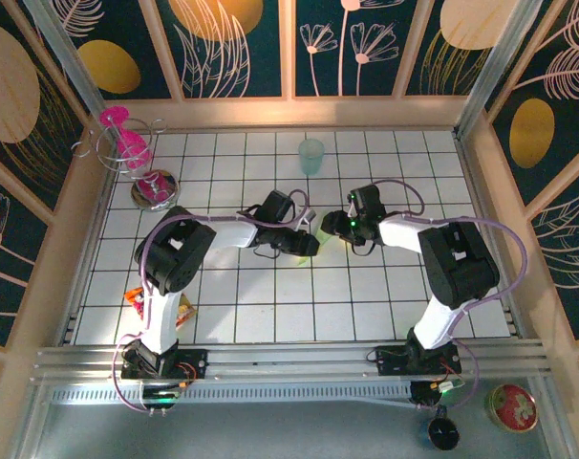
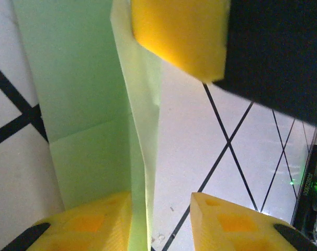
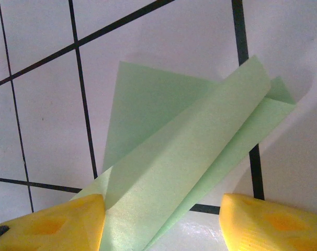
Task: Fold a paper plane with a square sheet of paper (pick it up from the middle)
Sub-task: Fold the wing for the fifth time at the center of the table.
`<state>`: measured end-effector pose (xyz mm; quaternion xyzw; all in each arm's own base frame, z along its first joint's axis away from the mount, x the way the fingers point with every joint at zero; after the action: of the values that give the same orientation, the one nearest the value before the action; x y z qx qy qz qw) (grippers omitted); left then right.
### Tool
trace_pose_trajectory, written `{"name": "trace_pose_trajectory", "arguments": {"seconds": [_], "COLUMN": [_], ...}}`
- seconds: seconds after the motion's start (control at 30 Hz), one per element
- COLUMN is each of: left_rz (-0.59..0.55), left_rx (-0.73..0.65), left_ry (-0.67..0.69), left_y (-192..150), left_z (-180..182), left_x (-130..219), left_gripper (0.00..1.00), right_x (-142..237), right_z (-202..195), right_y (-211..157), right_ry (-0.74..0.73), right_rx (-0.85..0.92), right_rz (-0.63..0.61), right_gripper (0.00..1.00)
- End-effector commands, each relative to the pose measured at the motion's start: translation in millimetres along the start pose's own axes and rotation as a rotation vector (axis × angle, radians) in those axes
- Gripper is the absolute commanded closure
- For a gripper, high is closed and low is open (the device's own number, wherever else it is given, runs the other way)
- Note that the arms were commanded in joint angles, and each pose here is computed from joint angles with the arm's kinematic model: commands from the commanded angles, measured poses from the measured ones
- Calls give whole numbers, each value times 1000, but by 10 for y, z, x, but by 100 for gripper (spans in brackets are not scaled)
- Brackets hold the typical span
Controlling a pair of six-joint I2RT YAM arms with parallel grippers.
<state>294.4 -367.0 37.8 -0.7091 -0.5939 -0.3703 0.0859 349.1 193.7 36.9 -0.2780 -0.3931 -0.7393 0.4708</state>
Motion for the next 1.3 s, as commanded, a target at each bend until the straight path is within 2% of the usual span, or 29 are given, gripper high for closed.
{"name": "trace_pose_trajectory", "arguments": {"seconds": [0.0, 0.27, 0.47, 0.67, 0.87, 1.17, 1.27], "left_rz": [-54, -111, -247, -336, -309, -221, -219], "left_rx": [-28, -42, -41, -25, -46, -89, -95], "left_ry": [-6, 28, 110, 84, 99, 219, 224], "left_y": [93, 150, 244, 215, 148, 9, 71], "left_z": [-89, -100, -53, -93, -125, -15, -27], "left_x": [126, 229, 438, 558, 445, 182, 148], "left_gripper": [64, 59, 50, 47, 47, 50, 51], "right_x": [-195, -280, -301, -310, -318, -338, -339], "right_z": [-183, -199, -225, -236, -245, -261, -268], "right_y": [-89, -131, -149, -177, -183, -203, -203], "right_ry": [-80, -106, -122, -129, -133, -137, -140], "right_rx": [-16, -22, -38, -50, -59, -76, -79], "right_rz": [28, 59, 74, 85, 92, 102, 102], "right_gripper": [38, 39, 39, 40, 40, 40, 40]}}
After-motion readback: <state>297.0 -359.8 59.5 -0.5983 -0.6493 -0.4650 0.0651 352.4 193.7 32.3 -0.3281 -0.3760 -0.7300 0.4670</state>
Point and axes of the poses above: each hand's point on the last joint's axis, 136 mm out from that joint toward the fingers, its own x axis back along the fingers, its own z axis along the line the jaws close on, y = z × x, the point moved 1 cm from there along x, back along the fingers, and after that the axes turned 1 degree about x, right-handed, at the moved point
